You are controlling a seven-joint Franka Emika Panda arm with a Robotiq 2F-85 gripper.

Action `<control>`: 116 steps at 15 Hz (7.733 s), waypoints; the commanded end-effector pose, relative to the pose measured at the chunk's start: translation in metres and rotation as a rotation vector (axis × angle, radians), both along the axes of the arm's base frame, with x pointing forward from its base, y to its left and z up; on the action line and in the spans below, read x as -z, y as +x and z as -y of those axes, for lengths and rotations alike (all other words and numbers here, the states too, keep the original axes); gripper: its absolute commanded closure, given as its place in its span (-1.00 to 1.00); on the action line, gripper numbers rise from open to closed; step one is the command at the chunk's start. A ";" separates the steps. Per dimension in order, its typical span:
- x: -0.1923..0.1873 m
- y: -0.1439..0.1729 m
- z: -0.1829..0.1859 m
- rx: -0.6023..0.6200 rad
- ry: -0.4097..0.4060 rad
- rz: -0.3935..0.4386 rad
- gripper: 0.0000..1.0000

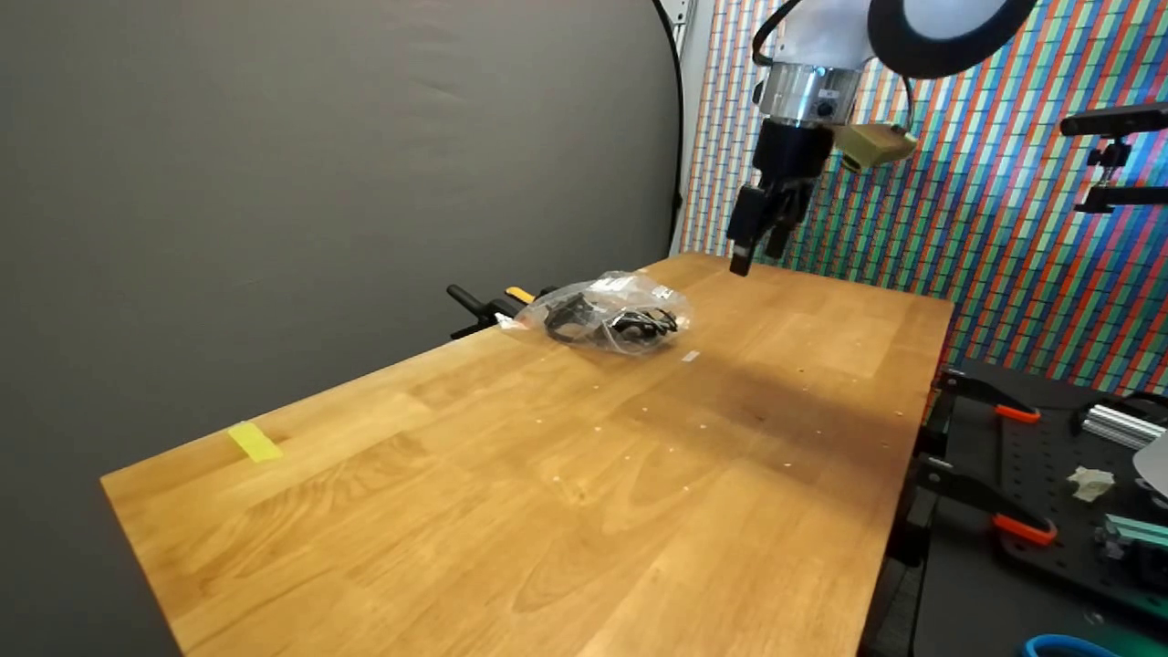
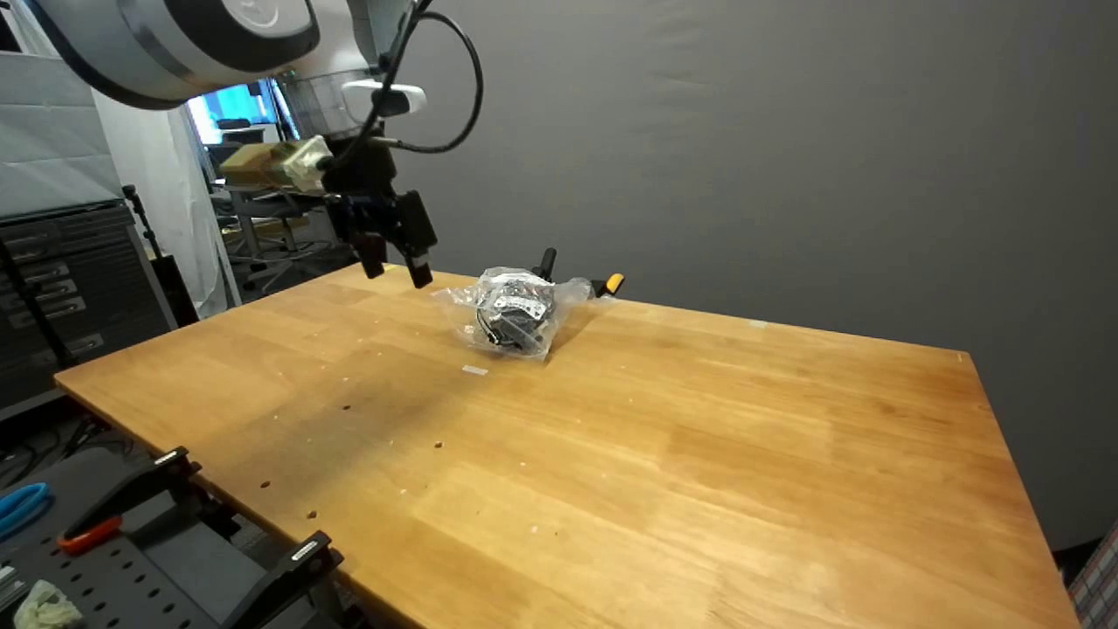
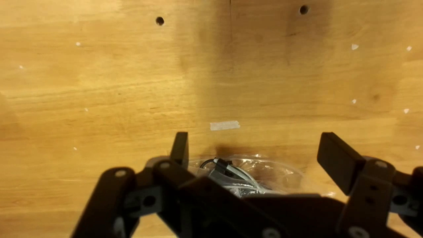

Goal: Take the cable from the plastic and put it on the table

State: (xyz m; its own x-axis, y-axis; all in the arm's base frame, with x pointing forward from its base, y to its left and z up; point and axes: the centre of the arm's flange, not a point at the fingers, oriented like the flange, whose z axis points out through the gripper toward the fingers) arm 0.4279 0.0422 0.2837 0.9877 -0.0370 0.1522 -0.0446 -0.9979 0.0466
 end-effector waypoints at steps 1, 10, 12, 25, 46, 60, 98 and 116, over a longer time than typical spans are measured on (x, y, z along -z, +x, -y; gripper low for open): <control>0.041 0.032 0.008 0.032 0.057 0.079 -1.00; 0.116 0.038 -0.009 -0.072 0.050 0.168 -1.00; 0.128 0.040 -0.009 -0.100 0.028 0.195 -1.00; 0.144 0.055 -0.024 -0.247 -0.075 0.401 -1.00; 0.143 0.085 -0.005 -0.303 -0.139 0.524 -0.36; 0.127 0.073 -0.003 -0.263 -0.120 0.392 0.95; 0.050 0.080 -0.090 0.111 0.605 -0.382 0.95; 0.019 0.021 0.074 0.181 0.023 -0.010 0.95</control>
